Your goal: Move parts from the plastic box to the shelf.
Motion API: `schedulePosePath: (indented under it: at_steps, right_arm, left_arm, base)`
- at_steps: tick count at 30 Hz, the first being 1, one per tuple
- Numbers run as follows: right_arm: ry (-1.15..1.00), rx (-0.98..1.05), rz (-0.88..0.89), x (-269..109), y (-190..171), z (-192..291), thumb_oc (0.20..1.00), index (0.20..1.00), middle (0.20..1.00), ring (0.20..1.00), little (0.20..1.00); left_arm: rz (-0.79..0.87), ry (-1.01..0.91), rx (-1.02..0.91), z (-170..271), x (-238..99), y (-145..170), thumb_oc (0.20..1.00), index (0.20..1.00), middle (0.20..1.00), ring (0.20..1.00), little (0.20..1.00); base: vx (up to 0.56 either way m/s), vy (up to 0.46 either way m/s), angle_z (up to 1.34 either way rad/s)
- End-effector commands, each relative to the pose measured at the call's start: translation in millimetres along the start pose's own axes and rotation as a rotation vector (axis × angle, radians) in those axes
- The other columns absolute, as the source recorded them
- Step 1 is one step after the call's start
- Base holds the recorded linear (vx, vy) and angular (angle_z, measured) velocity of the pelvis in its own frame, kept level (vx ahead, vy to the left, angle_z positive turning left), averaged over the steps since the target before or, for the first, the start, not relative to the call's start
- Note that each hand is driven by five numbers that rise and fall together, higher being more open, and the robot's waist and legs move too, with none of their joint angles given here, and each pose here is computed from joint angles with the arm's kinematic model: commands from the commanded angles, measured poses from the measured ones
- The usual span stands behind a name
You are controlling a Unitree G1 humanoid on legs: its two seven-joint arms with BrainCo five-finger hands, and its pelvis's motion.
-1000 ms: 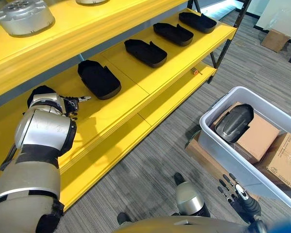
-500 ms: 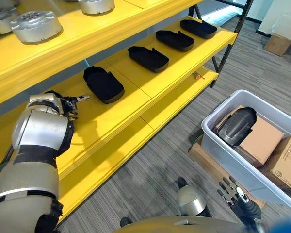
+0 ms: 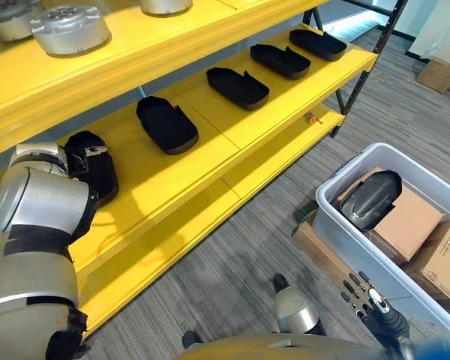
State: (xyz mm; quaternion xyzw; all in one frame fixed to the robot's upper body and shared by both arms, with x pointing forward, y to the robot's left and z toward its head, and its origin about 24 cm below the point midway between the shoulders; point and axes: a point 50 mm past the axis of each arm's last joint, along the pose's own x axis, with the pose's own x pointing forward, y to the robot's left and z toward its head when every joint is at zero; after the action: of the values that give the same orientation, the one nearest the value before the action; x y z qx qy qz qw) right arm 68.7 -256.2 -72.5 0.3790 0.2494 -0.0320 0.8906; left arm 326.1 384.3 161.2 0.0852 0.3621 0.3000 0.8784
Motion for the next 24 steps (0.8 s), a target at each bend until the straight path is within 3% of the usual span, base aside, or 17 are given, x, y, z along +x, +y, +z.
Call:
schedulePosePath:
  at_steps: [1,24]
  right_arm:
    - [-0.070,0.022,0.008,2,7,-6,1.000,1.000,1.000,1.000,1.000]
    - [-0.072,-0.002,-0.045,-4,-6,-4,1.000,1.000,1.000,1.000,1.000]
  left_arm:
    - [0.123,-0.196,-0.136,49,-33,60,1.000,1.000,1.000,1.000,1.000]
    - [0.151,-0.165,-0.063,36,-20,42,1.000,1.000,1.000,1.000,1.000]
  base:
    - [0.00,0.000,0.00]
    - [-0.01,-0.003,0.01]
